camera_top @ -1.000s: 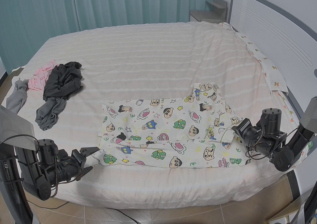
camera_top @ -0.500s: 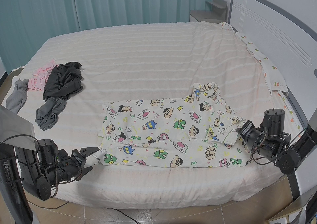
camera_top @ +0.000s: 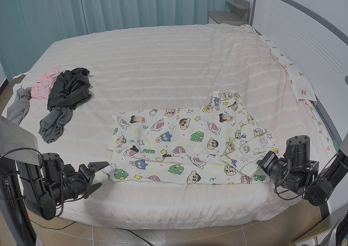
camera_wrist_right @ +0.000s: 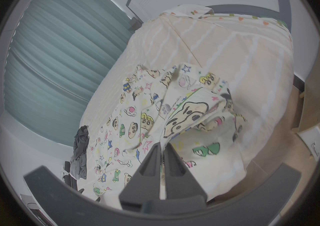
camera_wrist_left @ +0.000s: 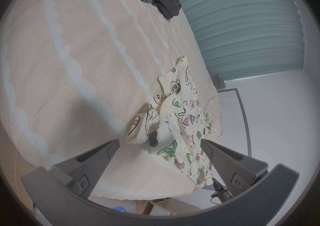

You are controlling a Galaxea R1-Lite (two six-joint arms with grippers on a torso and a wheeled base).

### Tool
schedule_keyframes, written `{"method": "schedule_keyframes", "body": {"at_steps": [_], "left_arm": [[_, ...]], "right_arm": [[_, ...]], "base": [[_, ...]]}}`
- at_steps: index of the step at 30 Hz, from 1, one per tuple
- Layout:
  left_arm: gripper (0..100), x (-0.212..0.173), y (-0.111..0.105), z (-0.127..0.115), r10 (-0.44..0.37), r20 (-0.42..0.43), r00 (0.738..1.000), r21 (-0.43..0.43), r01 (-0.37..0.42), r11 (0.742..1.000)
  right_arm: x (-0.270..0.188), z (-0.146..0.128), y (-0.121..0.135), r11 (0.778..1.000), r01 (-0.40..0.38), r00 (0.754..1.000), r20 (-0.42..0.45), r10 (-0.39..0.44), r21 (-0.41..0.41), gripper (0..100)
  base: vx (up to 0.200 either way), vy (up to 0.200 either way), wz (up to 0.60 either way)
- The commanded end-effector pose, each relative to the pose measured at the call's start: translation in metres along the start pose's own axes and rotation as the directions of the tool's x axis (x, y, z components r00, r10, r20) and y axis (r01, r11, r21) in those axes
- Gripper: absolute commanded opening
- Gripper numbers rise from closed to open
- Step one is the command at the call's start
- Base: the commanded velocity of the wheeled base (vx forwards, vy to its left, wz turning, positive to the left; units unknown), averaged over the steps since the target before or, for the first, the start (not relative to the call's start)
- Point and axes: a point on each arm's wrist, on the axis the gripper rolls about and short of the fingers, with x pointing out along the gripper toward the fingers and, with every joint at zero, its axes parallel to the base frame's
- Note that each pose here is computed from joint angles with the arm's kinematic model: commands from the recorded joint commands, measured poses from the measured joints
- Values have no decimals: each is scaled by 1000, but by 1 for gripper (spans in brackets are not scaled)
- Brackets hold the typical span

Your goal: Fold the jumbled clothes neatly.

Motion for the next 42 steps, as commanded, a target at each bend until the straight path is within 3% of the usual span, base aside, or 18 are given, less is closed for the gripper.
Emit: {"method": "schedule_keyframes", "body": {"at_steps": [1,17,18,27,36,42], "left_arm": [[100,0,0,0,-5,3,1000,3,5,1000],[100,1,1,0,-2,1,1000,3,2,1000],[100,1,1,0,-2,1,1000,3,2,1000],[100,2,0,-3,10,8,1000,12,-11,1000],[100,4,2,-4,23,8,1000,31,-23,999],[100,4,2,-4,23,8,1000,31,-23,999]], "right_arm": [[-3,-13,-6,1000,24,999,-28,-24,17,0],[7,-37,-21,999,43,996,-76,-40,30,0],[7,-37,-21,999,43,996,-76,-40,30,100],[-13,-45,-24,1000,22,996,-92,-20,19,100],[-48,-12,-14,992,-121,992,32,120,33,100],[-30,-3,2,984,-179,983,34,179,7,100]], "base": [[0,0,0],[0,0,0],[0,0,0],[0,0,0],[0,0,0],[0,0,0]]}}
